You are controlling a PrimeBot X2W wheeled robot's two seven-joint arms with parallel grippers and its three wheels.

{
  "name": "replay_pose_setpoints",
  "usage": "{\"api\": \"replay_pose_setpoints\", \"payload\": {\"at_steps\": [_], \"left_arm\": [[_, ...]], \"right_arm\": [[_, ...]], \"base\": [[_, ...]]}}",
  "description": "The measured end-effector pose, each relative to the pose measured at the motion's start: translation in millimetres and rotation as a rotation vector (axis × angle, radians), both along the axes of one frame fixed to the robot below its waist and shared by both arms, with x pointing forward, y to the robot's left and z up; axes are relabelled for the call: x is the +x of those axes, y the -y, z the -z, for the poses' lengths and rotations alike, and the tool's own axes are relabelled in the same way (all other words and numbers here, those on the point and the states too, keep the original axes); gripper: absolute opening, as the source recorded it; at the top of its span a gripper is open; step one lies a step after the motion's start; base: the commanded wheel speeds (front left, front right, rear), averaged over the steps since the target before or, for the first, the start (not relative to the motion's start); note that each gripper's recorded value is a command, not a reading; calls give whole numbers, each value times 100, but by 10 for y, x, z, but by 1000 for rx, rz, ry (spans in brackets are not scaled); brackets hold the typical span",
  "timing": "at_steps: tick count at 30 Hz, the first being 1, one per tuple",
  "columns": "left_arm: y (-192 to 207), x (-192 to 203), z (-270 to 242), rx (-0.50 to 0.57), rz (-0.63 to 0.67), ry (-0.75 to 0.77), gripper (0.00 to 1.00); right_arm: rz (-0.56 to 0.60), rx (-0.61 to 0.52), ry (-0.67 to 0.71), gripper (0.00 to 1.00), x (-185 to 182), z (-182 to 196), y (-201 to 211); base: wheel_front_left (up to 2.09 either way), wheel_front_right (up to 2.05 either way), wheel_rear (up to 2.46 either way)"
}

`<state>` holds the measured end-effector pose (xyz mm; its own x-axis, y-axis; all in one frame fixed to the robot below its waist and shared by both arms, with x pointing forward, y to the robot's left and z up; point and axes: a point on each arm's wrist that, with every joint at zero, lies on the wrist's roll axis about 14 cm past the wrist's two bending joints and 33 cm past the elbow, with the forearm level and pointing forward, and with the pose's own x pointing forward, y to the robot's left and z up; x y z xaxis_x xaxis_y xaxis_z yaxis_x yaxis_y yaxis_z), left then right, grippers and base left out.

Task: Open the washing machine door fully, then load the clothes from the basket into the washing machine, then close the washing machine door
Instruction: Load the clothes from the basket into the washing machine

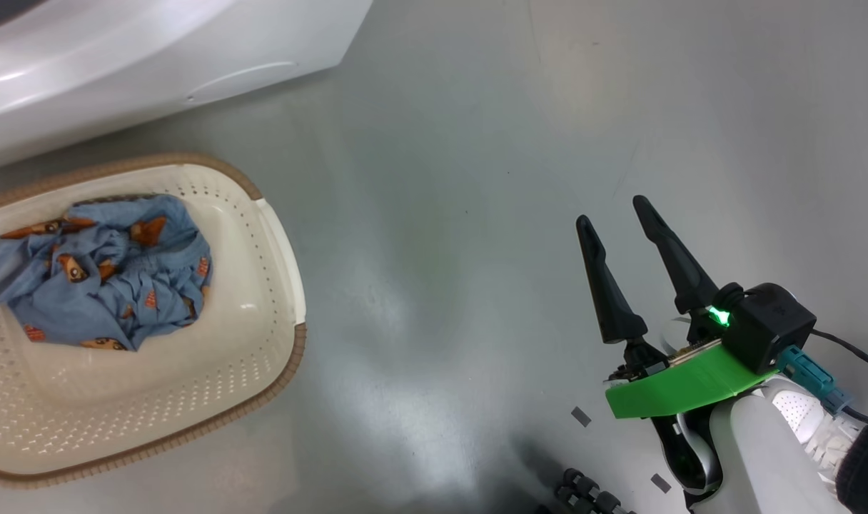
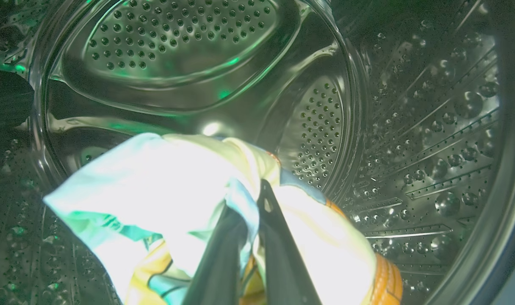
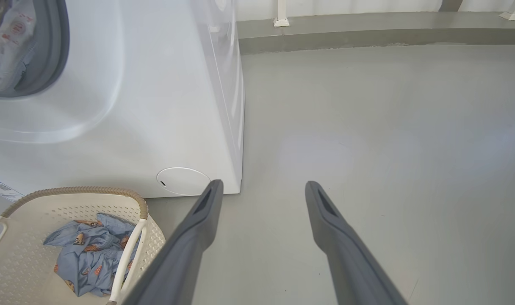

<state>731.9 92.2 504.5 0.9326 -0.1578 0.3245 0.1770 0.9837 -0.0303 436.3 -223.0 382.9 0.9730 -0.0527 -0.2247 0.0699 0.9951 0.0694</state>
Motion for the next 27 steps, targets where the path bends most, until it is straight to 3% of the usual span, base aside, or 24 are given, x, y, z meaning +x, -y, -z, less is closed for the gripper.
{"api": "replay_pose_setpoints", "payload": {"at_steps": [12, 19, 25, 26, 27], "left_arm": [[-55, 36, -88, 7, -32, 59, 0], [13, 59, 630, 74, -11, -180, 0], [30, 114, 710, 98, -13, -238, 0], [30, 125, 719, 101, -13, -249, 4], [30, 130, 752, 104, -14, -269, 17]], "right_arm": [[-4, -7, -11, 100, 32, 57, 4], [-12, -1, -3, 100, 28, 16, -29], [-13, 3, -1, 100, 19, 3, -38], [-13, 3, 1, 100, 20, -3, -40], [-14, 4, 2, 100, 20, -9, -42]], "base": [[0, 0, 0], [0, 0, 0], [0, 0, 0], [0, 0, 0], [0, 0, 0]]}}
